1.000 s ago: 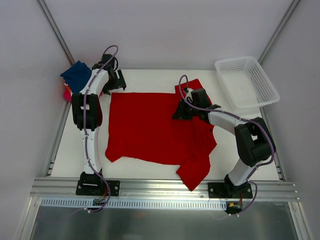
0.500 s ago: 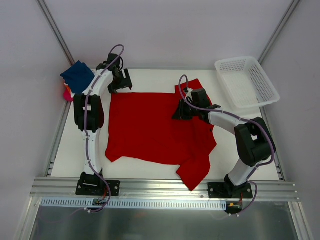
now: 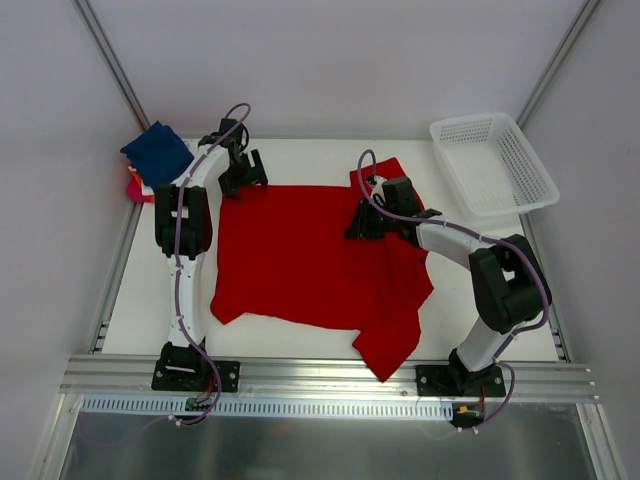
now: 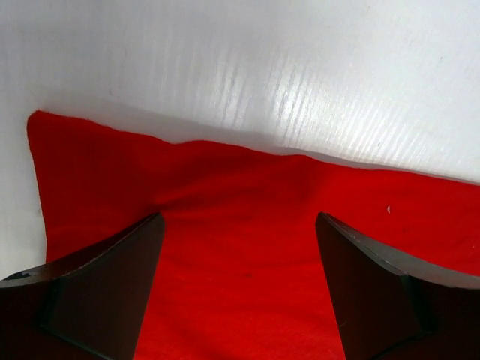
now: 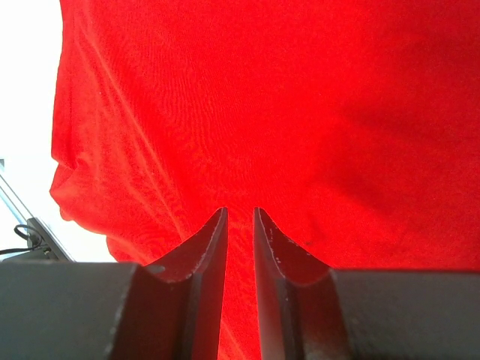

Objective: Fold and stack the t-shirts
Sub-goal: Flatten the tshirt out

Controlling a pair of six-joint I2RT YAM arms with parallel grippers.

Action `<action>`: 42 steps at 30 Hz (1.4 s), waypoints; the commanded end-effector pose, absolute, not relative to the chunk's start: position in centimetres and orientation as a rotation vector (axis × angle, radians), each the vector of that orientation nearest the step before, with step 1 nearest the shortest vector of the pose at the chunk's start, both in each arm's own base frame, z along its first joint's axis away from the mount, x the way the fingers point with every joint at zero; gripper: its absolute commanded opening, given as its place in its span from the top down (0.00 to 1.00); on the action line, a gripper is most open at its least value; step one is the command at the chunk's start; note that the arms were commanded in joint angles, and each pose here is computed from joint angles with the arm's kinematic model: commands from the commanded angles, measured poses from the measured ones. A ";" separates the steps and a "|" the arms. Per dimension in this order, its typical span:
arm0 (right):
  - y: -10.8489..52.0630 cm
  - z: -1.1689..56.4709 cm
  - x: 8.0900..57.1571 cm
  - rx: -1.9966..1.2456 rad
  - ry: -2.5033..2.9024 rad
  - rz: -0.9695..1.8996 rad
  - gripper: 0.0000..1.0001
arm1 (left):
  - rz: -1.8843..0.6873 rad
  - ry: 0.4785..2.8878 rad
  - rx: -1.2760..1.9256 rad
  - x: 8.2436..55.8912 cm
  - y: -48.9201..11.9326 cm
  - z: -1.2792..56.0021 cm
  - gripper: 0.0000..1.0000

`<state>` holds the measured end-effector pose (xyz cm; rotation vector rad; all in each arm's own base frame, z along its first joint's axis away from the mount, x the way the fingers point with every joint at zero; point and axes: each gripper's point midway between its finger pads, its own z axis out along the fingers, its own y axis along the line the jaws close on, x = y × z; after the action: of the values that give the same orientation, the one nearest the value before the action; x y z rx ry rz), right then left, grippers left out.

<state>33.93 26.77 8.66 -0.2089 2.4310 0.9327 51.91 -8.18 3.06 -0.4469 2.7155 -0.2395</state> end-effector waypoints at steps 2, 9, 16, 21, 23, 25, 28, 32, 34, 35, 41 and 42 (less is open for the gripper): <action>27.3 11.2 34.4 -0.246 2.350 0.974 0.77 | -0.273 2.713 -0.490 52.3 -7.5 2.7 0.16; 27.4 11.8 34.6 -0.245 2.334 0.980 0.77 | -0.171 2.697 -0.480 52.9 -6.1 2.6 0.07; 27.2 13.3 34.8 -0.242 2.301 0.992 0.76 | -0.163 2.723 -0.526 53.3 -5.2 1.7 0.01; 26.9 13.7 34.7 -0.244 2.288 0.989 0.76 | -0.247 2.696 -0.545 54.9 -4.9 1.9 0.01; 26.9 13.7 34.7 -0.239 2.290 0.987 0.76 | -0.264 2.672 -0.536 55.9 -4.9 2.2 0.01; 26.7 13.4 34.9 -0.232 2.296 0.984 0.76 | -0.306 2.653 -0.541 56.7 -5.0 2.5 0.01; 26.6 13.2 34.9 -0.227 2.302 0.981 0.76 | -0.383 2.624 -0.545 58.0 -5.2 2.8 0.01; 26.4 13.0 35.2 -0.219 2.307 0.974 0.76 | -0.437 2.594 -0.539 59.2 -5.8 3.0 0.01; 26.4 12.6 35.4 -0.214 2.314 0.971 0.76 | -0.474 2.569 -0.558 59.8 -4.8 3.3 0.01; 26.5 12.6 35.5 -0.214 2.314 0.971 0.76 | -0.488 2.562 -0.556 60.0 -5.0 3.5 0.01; 26.6 11.8 35.8 -0.204 2.334 0.966 0.77 | -0.539 2.520 -0.508 60.3 -5.5 5.7 0.01; 26.6 11.8 35.8 -0.205 2.336 0.965 0.77 | -0.530 2.517 -0.501 60.2 -5.5 6.2 0.01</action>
<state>34.63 26.04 10.32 -0.1906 2.3860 0.9438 59.95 -5.37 4.50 -0.5218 2.5492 -0.4972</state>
